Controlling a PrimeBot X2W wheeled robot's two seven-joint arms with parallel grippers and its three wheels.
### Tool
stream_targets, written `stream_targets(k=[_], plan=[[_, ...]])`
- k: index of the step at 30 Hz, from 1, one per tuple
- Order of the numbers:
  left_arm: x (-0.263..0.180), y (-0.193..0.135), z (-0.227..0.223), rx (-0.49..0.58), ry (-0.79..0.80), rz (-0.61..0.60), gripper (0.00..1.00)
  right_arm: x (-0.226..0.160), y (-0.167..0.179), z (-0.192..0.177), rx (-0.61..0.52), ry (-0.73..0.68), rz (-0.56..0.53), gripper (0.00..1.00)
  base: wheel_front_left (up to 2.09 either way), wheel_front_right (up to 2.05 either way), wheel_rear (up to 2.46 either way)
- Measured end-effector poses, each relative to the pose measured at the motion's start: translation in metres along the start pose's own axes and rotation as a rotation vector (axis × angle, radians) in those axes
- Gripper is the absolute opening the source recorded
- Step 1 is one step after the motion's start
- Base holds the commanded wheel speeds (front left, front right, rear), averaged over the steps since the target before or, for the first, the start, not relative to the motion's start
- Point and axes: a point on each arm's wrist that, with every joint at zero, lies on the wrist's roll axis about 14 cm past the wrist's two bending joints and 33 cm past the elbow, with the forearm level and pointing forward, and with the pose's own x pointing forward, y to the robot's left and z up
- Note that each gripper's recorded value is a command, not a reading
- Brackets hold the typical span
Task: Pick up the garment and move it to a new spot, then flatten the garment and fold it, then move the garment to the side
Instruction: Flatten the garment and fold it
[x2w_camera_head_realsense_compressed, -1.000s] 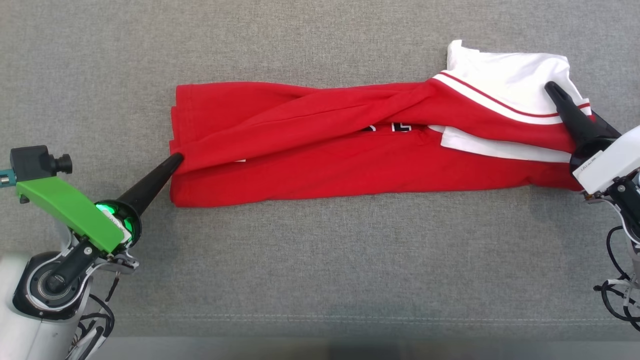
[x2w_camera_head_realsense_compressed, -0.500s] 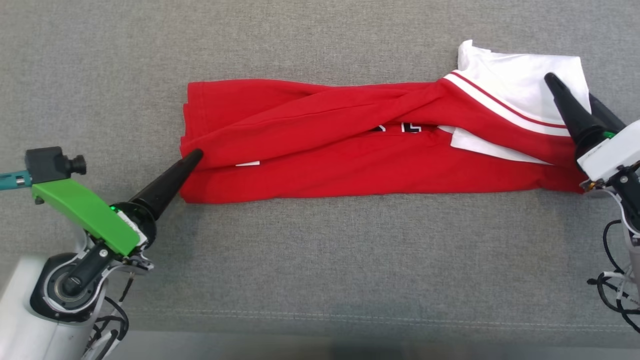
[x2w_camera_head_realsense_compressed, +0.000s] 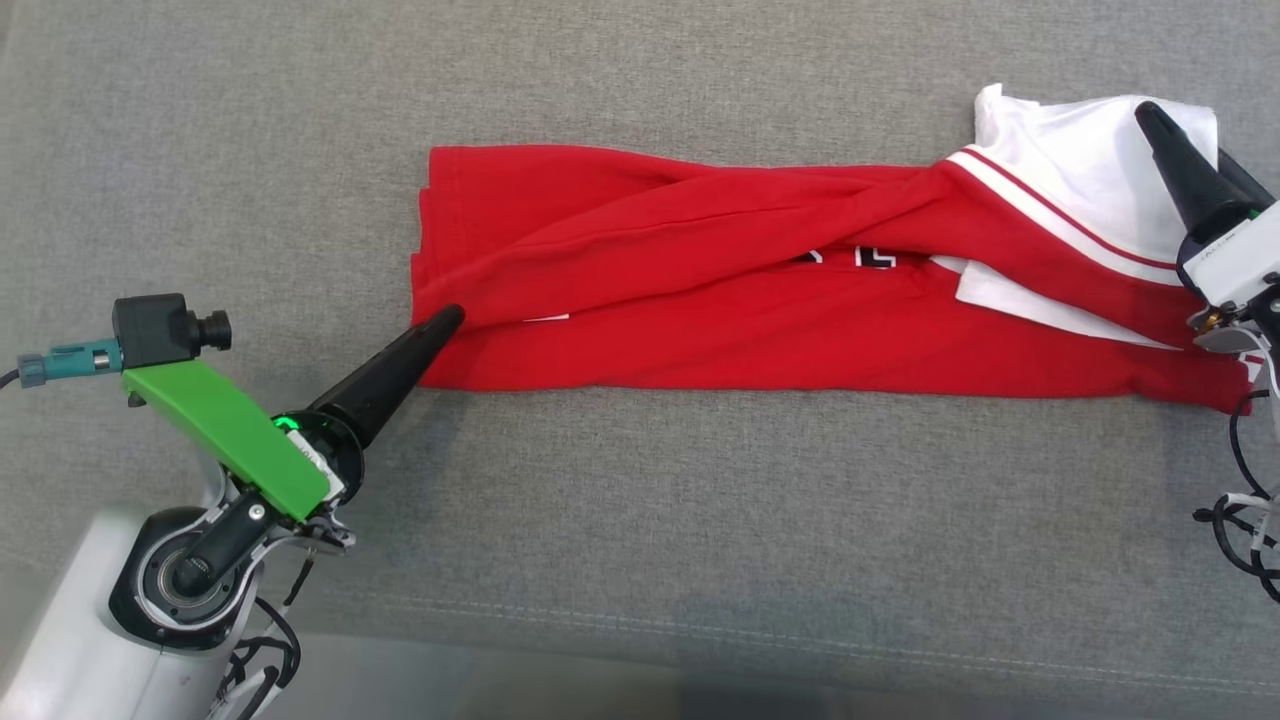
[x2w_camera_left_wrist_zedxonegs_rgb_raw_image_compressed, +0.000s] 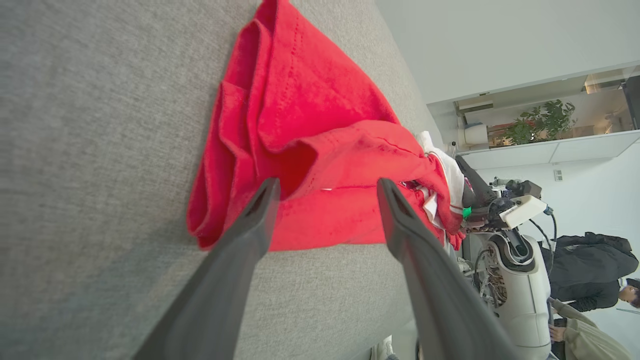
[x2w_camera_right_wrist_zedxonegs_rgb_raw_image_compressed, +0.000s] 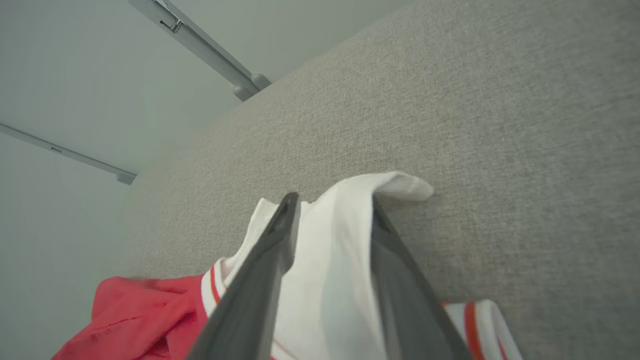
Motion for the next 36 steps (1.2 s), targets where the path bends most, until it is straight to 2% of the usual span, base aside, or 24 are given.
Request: stream_targets(k=[1, 10, 14, 19, 24, 32, 36], plan=[[-0.001, 0.001, 0.001, -0.001, -0.008, 0.004, 1.00, 0.003, 0.003, -0.001, -0.002, 0.007, 0.008, 0.00, 0.00, 0.00, 0.00], [-0.009, 0.009, 0.003, 0.004, -0.037, 0.036, 1.00, 0.005, 0.031, 0.010, -0.031, -0.025, 0.108, 0.00, 0.00, 0.00, 0.00], [-0.014, 0.012, 0.006, 0.001, -0.057, 0.046, 1.00, -0.004, 0.051, 0.016, -0.034, -0.046, 0.188, 0.00, 0.00, 0.00, 0.00], [-0.017, 0.012, 0.009, 0.008, -0.077, 0.050, 1.00, -0.022, 0.065, 0.002, -0.033, -0.006, 0.249, 0.00, 0.00, 0.00, 0.00], [-0.019, 0.012, 0.007, 0.010, -0.076, 0.050, 1.00, -0.047, 0.059, -0.030, -0.006, 0.103, 0.248, 0.00, 0.00, 0.00, 0.00], [-0.013, 0.007, -0.001, 0.016, -0.049, 0.031, 1.00, -0.081, 0.023, -0.019, -0.006, 0.078, 0.146, 0.00, 0.00, 0.00, 0.00], [-0.005, 0.001, -0.010, 0.015, -0.015, 0.012, 1.00, -0.097, 0.003, -0.035, 0.016, 0.132, 0.090, 0.00, 0.00, 0.00, 0.00]])
